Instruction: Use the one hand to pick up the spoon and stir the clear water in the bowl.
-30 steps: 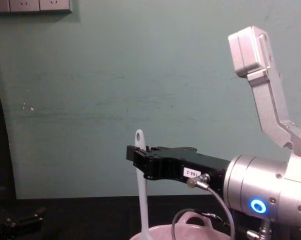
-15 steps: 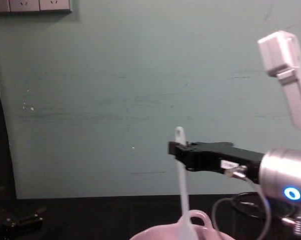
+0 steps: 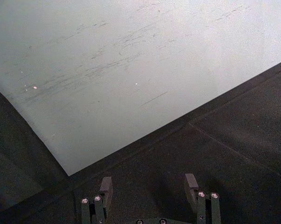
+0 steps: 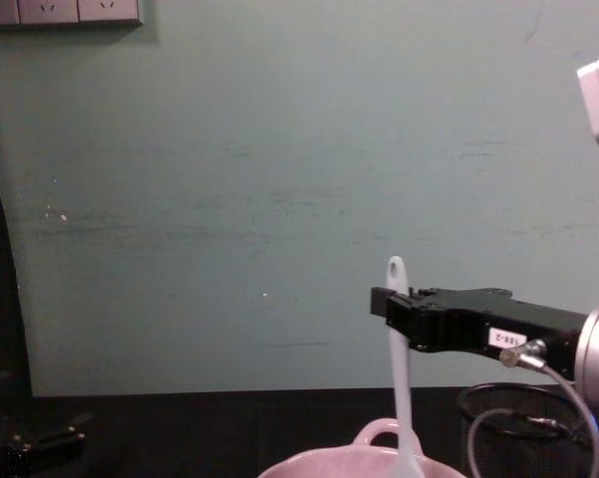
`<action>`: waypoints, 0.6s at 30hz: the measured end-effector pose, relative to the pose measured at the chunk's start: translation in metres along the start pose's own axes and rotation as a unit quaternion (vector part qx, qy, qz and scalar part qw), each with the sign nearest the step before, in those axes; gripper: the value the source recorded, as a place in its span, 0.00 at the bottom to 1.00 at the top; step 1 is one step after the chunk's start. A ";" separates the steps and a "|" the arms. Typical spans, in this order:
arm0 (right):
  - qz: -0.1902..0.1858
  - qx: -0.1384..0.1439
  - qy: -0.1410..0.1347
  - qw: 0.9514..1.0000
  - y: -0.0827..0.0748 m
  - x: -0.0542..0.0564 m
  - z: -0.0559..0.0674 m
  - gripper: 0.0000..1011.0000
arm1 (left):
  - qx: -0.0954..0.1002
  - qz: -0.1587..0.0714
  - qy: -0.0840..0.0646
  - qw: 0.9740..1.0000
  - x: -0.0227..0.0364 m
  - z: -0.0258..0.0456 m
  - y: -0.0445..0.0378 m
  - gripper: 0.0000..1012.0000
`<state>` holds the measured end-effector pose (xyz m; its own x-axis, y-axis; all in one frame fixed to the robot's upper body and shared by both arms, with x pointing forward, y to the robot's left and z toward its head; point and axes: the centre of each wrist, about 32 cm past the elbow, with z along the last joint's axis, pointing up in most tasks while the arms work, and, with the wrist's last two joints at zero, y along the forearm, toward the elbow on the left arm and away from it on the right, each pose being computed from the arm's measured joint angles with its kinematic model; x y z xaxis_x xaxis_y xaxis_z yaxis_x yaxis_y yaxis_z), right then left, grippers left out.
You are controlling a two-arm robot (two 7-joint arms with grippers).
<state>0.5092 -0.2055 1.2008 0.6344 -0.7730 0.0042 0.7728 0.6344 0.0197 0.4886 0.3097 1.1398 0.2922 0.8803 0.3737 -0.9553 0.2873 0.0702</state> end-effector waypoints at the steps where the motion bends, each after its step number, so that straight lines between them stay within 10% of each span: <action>1: 0.003 0.000 0.000 1.000 0.000 -0.002 0.000 0.11 | 0.000 0.000 0.000 1.000 0.0000 0.0000 0.0000 1.00; 18: 0.094 0.006 0.007 0.996 0.046 -0.046 -0.002 0.11 | 0.000 0.000 0.000 1.000 0.0000 0.0000 0.0000 1.00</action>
<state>0.5156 -0.1413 1.2000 0.7677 -0.6407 -0.0055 0.6405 0.7672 0.0325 0.4886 0.3097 1.1398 0.2923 0.8803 0.3737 -0.9553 0.2873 0.0702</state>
